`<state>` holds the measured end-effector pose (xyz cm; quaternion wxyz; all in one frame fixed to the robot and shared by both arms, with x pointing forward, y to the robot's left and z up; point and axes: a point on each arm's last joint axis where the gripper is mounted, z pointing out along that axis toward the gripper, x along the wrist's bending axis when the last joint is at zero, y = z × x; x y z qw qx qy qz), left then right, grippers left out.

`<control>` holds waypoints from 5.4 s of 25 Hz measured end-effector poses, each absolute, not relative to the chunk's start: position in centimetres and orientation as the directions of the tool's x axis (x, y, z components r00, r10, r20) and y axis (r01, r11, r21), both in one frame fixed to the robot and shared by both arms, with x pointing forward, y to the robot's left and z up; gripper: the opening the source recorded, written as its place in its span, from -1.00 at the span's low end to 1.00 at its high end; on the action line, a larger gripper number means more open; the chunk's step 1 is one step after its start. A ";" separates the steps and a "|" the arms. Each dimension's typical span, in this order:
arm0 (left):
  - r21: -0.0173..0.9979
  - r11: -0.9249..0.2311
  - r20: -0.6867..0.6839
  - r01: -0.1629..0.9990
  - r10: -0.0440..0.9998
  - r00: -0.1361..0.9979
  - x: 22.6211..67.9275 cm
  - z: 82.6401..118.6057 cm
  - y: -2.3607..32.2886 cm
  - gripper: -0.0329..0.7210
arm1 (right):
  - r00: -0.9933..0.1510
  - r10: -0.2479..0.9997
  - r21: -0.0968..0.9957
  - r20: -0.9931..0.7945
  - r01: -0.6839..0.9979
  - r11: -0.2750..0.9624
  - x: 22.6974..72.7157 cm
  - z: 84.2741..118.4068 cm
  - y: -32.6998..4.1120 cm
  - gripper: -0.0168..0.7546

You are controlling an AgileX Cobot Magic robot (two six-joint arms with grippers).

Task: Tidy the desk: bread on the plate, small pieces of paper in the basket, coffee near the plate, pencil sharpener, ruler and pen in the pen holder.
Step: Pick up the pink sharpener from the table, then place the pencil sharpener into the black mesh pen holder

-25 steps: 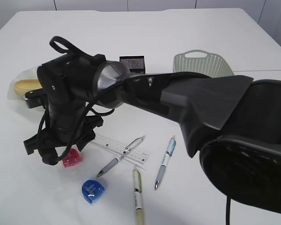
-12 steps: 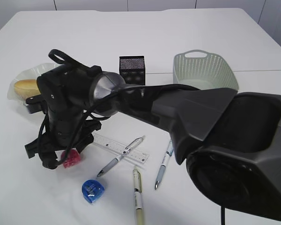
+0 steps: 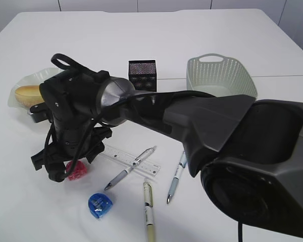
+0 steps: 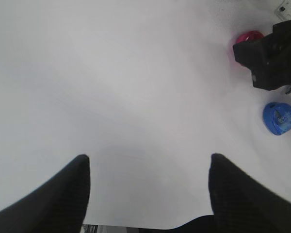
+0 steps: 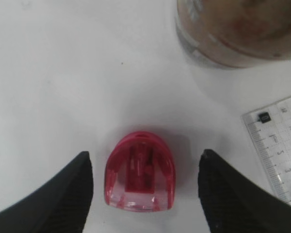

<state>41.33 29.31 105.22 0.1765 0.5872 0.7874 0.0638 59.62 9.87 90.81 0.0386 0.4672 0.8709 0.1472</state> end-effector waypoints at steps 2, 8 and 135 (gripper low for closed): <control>0.308 0.301 -0.203 0.903 0.948 -0.247 41.3 105.2 29.3 0.56 | -0.559 0.826 0.289 0.075 0.805 0.519 59.6 90.8 9.9 0.33; 0.307 0.300 -0.202 0.903 0.948 -0.247 41.3 105.2 29.3 0.56 | -0.558 0.827 0.287 0.075 0.806 0.518 59.6 90.8 9.9 0.16; 0.382 0.185 -0.264 0.906 0.961 -0.085 40.2 106.5 28.4 0.56 | -0.302 0.823 0.655 0.482 0.748 -0.109 76.3 99.9 -9.4 -0.13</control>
